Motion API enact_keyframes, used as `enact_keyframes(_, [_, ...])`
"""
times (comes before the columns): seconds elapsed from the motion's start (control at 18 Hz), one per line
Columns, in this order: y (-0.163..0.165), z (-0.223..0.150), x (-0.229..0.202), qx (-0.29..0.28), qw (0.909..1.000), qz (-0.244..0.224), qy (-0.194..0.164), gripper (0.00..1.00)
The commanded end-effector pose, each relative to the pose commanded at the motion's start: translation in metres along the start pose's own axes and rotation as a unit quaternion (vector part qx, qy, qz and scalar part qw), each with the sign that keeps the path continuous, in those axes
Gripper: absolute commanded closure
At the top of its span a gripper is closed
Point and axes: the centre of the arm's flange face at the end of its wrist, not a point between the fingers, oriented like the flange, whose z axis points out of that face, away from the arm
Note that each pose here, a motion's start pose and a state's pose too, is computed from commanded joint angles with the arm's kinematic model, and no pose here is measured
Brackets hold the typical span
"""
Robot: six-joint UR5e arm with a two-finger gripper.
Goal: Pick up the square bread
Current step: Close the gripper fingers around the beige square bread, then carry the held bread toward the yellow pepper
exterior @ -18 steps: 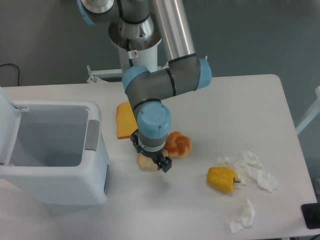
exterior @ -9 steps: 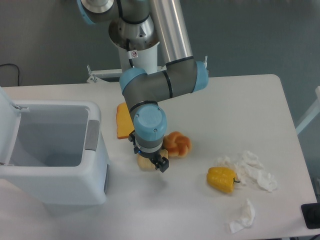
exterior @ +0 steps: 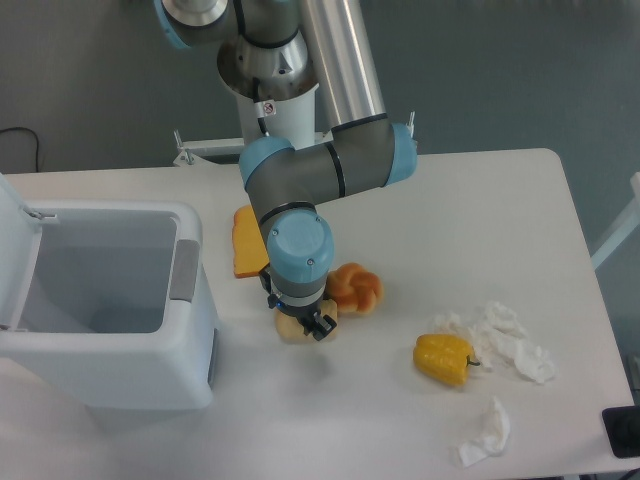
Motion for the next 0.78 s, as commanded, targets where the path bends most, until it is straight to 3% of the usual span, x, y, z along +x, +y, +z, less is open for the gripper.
enact_keyframes(0.06, [-0.001, -0.005, -0.002, 0.003, 1.0, -0.006, -0.004, 1.0])
enact_keyframes(0.5, [-0.006, -0.035, -0.018, 0.02, 0.9993, -0.007, -0.031, 1.0])
enact_keyframes(0.78, [0.012, -0.07, -0.037, 0.033, 0.9975, 0.013, -0.06, 1.0])
